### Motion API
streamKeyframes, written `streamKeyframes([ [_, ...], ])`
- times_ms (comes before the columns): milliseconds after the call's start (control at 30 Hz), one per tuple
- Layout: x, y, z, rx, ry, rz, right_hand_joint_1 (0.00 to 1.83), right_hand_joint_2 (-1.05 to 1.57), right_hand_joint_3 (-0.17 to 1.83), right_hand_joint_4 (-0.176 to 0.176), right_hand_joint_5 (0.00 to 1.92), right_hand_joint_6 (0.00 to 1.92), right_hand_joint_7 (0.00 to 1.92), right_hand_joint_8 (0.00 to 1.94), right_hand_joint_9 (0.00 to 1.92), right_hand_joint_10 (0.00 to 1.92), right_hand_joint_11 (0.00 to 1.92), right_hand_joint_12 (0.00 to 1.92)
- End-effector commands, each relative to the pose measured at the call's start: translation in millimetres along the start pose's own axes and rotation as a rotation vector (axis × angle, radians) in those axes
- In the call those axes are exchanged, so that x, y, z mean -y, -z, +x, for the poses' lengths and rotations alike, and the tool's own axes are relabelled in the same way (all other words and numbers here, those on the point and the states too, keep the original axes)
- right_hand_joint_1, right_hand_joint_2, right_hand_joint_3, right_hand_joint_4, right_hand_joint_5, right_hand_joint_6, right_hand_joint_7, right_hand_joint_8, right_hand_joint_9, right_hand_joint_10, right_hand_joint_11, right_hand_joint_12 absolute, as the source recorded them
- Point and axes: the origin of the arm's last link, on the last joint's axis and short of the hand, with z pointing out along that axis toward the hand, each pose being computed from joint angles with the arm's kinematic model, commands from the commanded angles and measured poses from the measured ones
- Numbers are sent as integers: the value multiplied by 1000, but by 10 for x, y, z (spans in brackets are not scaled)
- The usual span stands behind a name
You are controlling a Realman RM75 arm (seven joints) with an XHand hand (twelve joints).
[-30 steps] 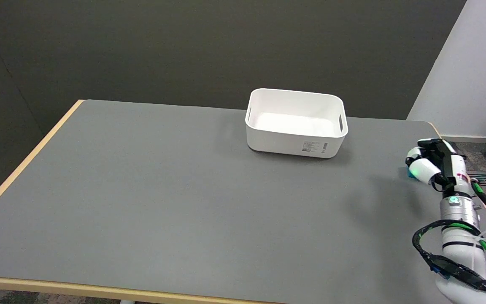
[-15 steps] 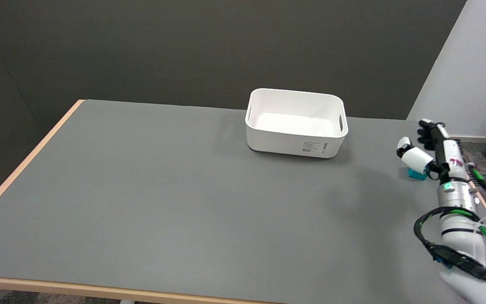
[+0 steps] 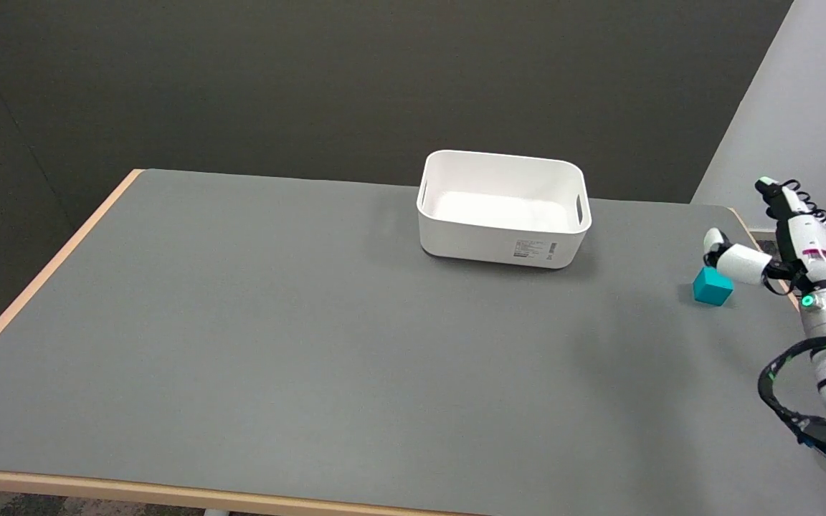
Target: Pick up blue wooden cube.
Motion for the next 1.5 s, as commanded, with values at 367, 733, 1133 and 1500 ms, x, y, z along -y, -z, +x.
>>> streamKeyframes([
  [367, -474, -141, -399, 376, 410, -19, 562, 642, 904, 21, 93, 311, 188, 291, 144, 644, 13, 1193],
  [733, -642, -249, -462, 392, 401, -73, 541, 651, 896, 13, 79, 306, 178, 286, 141, 640, 8, 1190],
  [1133, -648, -262, -388, 357, 400, -76, 538, 653, 897, 14, 82, 306, 178, 285, 143, 640, 9, 1191],
  [1500, -567, -346, -338, 320, 402, -53, 497, 656, 987, 11, 146, 398, 224, 359, 193, 687, 30, 1160],
])
